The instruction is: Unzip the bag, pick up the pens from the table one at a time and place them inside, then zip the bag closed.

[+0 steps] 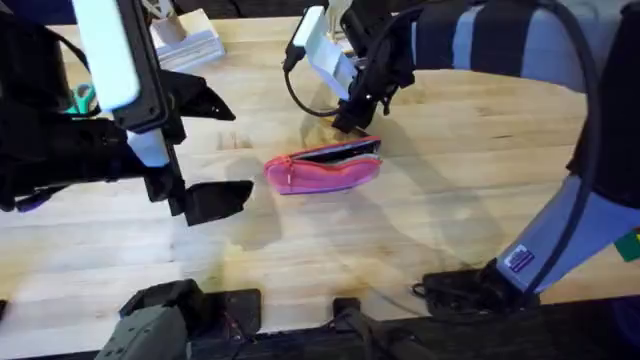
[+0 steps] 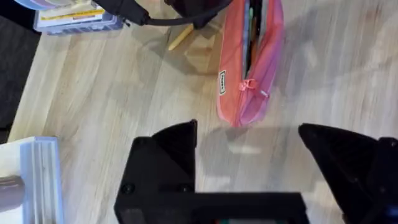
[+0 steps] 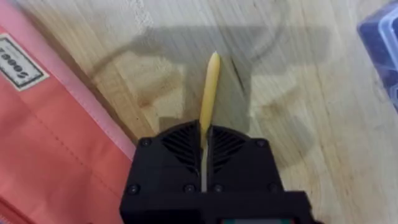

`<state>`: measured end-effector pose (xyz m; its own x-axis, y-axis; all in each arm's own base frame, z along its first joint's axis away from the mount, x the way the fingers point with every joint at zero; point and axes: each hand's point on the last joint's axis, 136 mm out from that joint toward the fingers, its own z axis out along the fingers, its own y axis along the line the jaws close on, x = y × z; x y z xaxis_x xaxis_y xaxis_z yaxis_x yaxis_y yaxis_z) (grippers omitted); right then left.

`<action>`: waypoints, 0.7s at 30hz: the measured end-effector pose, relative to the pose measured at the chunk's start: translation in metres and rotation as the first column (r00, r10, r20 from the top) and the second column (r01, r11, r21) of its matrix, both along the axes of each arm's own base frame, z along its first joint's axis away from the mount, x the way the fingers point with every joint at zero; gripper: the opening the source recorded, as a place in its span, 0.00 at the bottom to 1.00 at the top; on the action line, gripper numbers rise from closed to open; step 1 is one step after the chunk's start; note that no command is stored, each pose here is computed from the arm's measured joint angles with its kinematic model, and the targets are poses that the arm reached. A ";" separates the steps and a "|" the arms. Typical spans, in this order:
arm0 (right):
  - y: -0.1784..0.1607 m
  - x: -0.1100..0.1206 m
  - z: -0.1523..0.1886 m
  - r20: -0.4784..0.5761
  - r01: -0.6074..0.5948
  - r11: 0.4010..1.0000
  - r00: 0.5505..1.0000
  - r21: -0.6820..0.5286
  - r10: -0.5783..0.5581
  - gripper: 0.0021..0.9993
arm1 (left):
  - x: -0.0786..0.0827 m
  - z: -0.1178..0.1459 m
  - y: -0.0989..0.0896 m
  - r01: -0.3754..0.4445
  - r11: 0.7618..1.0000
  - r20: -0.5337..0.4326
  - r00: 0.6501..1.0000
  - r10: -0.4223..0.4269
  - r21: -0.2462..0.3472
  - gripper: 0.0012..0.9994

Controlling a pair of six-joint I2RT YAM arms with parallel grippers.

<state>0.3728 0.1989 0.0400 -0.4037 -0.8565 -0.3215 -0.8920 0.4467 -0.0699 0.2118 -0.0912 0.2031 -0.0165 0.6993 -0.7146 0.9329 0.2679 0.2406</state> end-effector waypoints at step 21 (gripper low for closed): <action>-0.015 0.014 0.003 0.053 0.142 0.988 0.989 -0.058 -0.139 0.03 | 0.000 0.000 0.000 0.000 1.000 0.000 1.000 0.000 0.000 0.99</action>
